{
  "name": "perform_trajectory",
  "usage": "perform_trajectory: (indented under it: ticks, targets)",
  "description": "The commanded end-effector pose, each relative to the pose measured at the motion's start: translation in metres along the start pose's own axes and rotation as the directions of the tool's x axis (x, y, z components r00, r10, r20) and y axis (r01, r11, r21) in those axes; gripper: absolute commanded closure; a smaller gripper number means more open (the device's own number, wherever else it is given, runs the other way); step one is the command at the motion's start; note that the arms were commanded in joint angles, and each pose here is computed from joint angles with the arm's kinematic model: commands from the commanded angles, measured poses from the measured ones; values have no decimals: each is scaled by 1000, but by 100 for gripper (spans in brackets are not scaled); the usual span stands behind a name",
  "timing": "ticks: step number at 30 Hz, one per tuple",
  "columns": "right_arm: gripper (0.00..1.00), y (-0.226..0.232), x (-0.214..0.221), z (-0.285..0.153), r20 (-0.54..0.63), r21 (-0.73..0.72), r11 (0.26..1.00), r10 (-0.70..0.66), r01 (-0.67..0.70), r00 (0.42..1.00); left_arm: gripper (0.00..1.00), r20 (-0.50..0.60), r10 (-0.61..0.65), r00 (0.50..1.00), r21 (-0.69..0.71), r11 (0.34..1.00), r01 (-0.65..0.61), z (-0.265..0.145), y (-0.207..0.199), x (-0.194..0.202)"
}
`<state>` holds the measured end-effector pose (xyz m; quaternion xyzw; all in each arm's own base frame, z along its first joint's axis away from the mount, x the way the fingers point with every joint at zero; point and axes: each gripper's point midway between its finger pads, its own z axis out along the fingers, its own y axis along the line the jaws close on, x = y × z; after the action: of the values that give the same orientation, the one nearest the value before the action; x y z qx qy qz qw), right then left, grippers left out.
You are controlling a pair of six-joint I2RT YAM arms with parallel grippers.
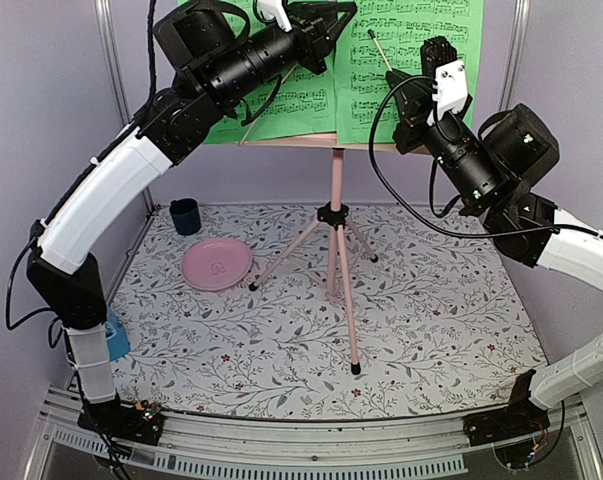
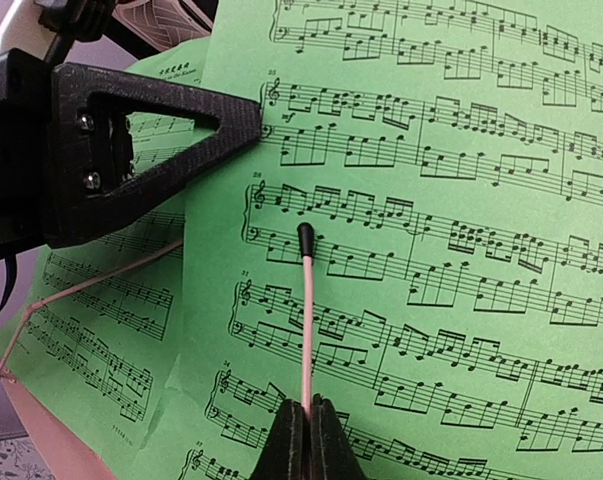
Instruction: Set up the instrument practice props
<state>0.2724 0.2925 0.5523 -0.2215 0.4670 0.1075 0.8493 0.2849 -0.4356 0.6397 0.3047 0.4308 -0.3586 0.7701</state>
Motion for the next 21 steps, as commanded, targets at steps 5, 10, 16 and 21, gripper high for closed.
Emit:
perform_trajectory:
  ticks: [5,10,16,21]
  targets:
    - [100,-25,-31,-13,127,88,993,65,-77,990,100,19,-1,1000,0,1000,1,2,5,-2]
    - [100,-34,-36,-21,189,136,984,84,-111,978,100,15,-1,1000,0,1000,1,2,5,-1]
    - [100,-42,-45,-26,254,175,977,71,-118,965,100,9,2,1000,-6,1000,-2,2,8,1]
    - [100,-35,-35,-20,239,180,978,55,-100,970,100,6,4,1000,-9,1000,-4,2,9,2]
